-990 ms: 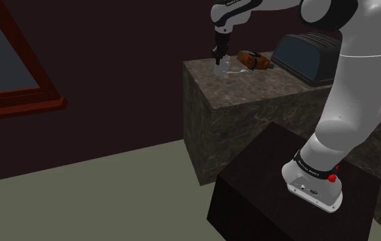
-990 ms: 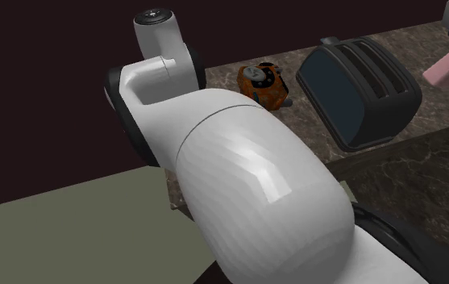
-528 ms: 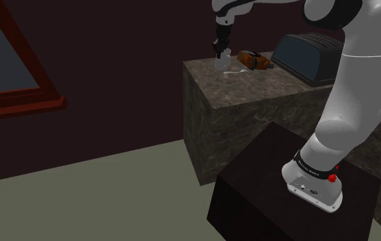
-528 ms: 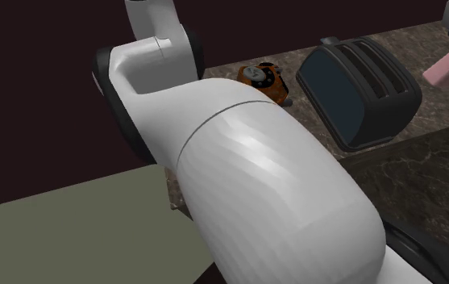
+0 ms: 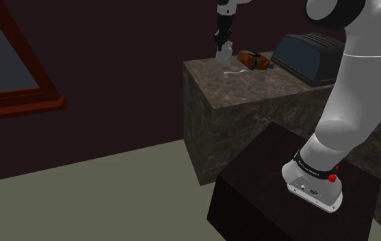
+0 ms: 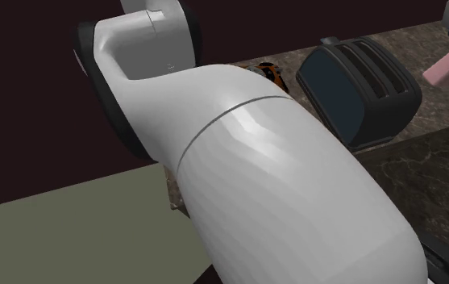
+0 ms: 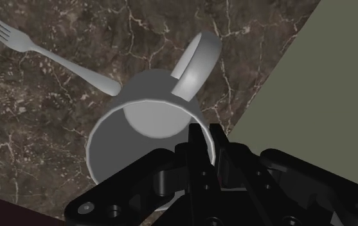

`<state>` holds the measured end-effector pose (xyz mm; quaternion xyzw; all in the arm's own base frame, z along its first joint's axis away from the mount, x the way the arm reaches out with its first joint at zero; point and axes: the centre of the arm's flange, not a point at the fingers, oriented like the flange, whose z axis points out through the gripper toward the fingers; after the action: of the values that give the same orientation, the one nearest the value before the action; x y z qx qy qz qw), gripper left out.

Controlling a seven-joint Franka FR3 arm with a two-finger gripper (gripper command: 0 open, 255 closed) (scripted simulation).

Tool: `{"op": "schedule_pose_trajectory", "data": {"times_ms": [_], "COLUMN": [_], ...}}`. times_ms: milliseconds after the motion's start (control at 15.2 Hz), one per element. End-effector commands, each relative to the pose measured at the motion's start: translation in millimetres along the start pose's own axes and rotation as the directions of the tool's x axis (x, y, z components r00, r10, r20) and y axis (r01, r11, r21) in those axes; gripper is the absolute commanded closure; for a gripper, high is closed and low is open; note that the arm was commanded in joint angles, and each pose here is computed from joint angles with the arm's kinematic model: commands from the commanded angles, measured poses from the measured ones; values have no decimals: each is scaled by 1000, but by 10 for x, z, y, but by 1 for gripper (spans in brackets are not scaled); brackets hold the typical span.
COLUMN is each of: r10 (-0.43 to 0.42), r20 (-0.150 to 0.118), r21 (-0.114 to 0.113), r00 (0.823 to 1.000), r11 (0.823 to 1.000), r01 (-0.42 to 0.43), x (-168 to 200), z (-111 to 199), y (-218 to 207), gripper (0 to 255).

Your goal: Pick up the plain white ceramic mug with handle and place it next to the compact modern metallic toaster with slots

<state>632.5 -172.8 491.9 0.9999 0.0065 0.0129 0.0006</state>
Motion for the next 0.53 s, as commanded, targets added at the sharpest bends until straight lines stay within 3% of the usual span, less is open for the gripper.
{"op": "schedule_pose_trajectory", "data": {"times_ms": [0, 462], "r10": [0, 0], "r20": [0, 0], "r21": [0, 0], "r00": [1000, 1000], "r11": [1000, 1000], "r01": [0, 0], "x": [10, 19], "z": [-115, -484], "y": [7, 8], "gripper": [255, 255]}}
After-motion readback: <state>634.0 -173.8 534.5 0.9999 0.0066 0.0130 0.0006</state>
